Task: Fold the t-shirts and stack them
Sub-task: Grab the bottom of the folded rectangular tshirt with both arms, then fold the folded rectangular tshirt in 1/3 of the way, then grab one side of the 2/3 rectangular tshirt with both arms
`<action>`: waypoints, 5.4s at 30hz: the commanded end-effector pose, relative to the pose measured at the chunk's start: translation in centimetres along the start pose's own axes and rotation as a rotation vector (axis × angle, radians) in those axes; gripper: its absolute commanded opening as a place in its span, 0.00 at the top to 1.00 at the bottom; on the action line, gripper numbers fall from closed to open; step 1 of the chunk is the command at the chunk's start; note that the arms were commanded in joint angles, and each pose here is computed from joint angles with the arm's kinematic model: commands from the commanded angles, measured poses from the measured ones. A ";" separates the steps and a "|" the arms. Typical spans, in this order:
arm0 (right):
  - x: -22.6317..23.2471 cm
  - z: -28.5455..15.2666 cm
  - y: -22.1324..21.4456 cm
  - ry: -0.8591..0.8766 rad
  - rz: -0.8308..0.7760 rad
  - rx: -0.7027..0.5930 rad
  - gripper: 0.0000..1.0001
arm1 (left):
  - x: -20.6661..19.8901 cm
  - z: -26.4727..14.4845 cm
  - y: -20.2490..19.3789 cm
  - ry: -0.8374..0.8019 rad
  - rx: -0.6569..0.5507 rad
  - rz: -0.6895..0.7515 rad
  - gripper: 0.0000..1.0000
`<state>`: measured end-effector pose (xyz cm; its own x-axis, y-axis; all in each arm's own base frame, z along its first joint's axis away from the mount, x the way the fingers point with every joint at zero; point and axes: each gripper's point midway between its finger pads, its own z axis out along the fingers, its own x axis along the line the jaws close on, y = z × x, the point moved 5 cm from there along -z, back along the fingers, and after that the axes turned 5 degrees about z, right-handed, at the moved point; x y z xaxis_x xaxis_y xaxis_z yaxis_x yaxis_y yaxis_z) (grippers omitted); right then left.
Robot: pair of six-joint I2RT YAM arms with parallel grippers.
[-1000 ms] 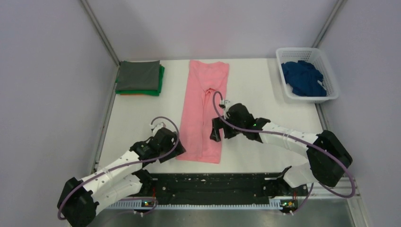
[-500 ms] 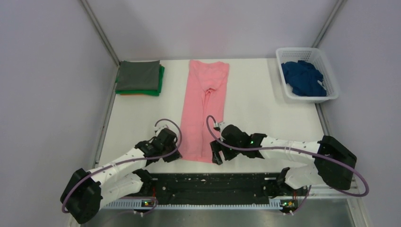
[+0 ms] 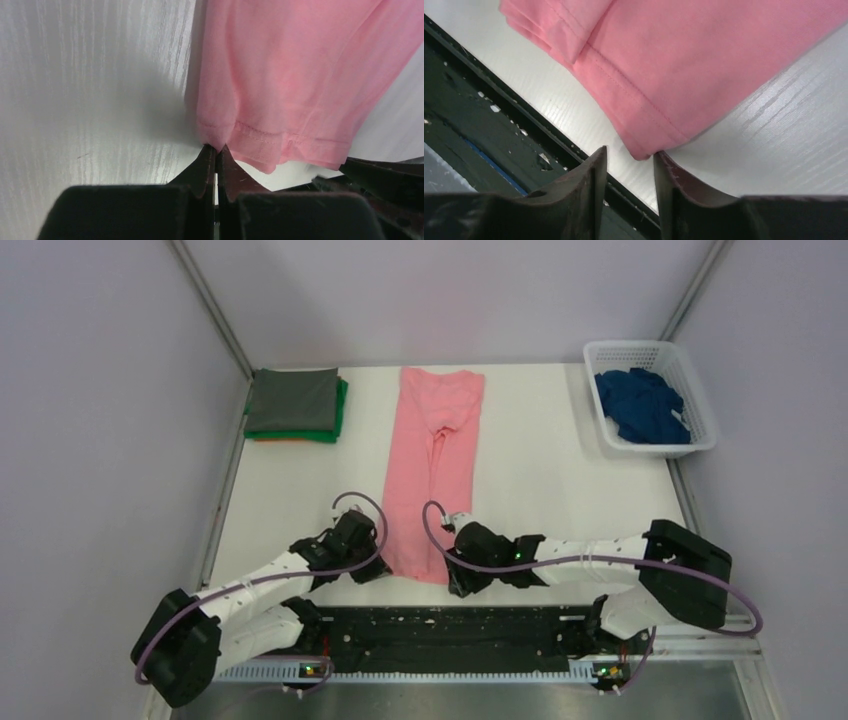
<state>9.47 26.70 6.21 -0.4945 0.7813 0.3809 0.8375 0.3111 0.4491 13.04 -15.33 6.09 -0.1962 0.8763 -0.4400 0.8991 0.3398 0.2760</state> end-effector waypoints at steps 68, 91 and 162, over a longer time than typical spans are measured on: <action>-15.2 -0.5 25.6 -0.110 0.397 -0.488 1.00 | -10.8 5.9 23.7 -0.062 -0.158 0.106 1.00; -15.2 -2.0 21.0 0.004 0.413 -0.406 0.01 | -7.6 2.4 20.2 -0.116 -0.111 0.068 0.01; -3.1 -10.5 3.4 0.159 0.279 -0.215 1.00 | -3.8 -6.3 2.4 -0.332 -0.025 0.000 1.00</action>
<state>12.15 19.82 11.96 -0.2738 0.7564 0.5940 0.8978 -0.0206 0.4399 15.10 -16.37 11.86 -0.0356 0.7396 -0.6721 0.9087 0.3038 0.2862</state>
